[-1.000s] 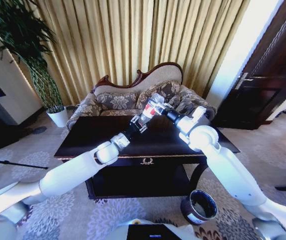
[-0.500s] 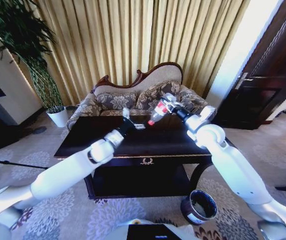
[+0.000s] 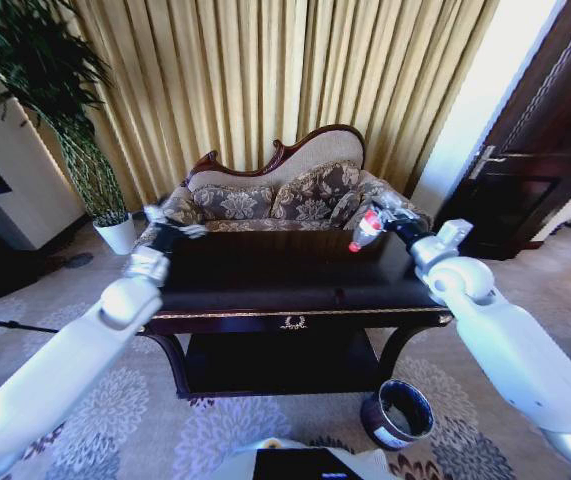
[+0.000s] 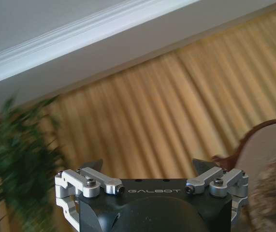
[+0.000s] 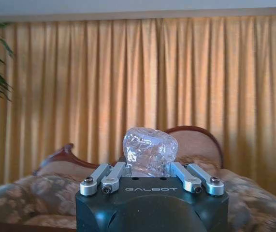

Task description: Move to the front of the table and place the trash on the table into the trash bin.

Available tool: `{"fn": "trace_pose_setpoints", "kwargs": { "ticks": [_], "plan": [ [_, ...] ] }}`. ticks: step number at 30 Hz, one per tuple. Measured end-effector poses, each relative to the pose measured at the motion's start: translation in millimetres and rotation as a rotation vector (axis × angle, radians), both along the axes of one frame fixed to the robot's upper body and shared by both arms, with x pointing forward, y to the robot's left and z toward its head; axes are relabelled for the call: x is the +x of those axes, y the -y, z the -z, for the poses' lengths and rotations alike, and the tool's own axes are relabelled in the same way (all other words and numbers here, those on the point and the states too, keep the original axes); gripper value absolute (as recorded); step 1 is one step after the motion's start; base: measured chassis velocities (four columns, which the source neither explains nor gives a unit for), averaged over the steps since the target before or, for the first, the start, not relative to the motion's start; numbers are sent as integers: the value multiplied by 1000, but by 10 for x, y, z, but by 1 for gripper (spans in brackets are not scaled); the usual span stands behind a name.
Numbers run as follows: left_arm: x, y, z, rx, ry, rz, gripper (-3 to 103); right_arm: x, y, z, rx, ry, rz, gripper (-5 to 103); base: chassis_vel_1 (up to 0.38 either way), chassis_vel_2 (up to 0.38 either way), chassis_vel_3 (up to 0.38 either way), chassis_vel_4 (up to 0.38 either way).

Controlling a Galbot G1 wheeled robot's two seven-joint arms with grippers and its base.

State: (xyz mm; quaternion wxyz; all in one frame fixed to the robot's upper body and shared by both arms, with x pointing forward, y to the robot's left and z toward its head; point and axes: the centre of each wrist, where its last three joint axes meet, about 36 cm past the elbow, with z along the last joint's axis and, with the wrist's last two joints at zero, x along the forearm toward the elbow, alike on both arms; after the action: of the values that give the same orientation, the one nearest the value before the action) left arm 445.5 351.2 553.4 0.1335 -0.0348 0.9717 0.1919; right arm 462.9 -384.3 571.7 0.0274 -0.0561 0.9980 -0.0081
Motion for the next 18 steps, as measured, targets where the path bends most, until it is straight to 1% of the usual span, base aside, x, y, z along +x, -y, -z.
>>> {"fn": "trace_pose_setpoints", "kwargs": {
  "ticks": [1,2,4,5,6,8,9,10,11,12,13,14,15,18],
  "plan": [
    [-31,-45,10,-12,-9,-18,100,-31,26,18,-2,-5,9,28,0,0,0,0],
    [-138,-155,66,-51,-46,-66,100,-111,85,68,-9,-18,29,28,0,0,0,0],
    [-303,-279,76,-116,-96,-120,100,-241,166,159,-23,-41,56,28,0,0,0,0],
    [-303,-279,76,-116,-96,-120,100,-241,166,159,-23,-41,56,28,0,0,0,0],
    [-440,-351,67,-162,-137,-153,100,-329,209,224,-28,-58,73,28,0,0,0,0],
    [-610,-414,64,-217,-182,-179,100,-435,240,282,-36,-68,90,28,0,0,0,0],
    [-610,-414,64,-217,-182,-179,100,-435,240,282,-36,-68,90,28,0,0,0,0],
    [-669,-436,59,-240,-192,-189,100,-480,242,300,-41,-69,95,28,0,0,0,0],
    [-728,-449,48,-265,-206,-194,100,-531,240,322,-45,-70,101,28,0,0,0,0],
    [-810,-457,14,-305,-232,-198,100,-607,218,340,-44,-69,103,28,0,0,0,0],
    [-841,-453,-14,-323,-243,-197,100,-655,193,340,-42,-66,101,28,0,0,0,0],
    [-841,-453,-14,-323,-243,-197,100,-655,193,340,-42,-66,101,28,0,0,0,0],
    [-863,-449,-47,-334,-251,-195,100,-692,174,335,-40,-63,99,28,0,0,0,0],
    [-897,-428,-145,-333,-278,-190,100,-839,119,303,-43,-48,97,28,0,0,0,0]
  ]
}}
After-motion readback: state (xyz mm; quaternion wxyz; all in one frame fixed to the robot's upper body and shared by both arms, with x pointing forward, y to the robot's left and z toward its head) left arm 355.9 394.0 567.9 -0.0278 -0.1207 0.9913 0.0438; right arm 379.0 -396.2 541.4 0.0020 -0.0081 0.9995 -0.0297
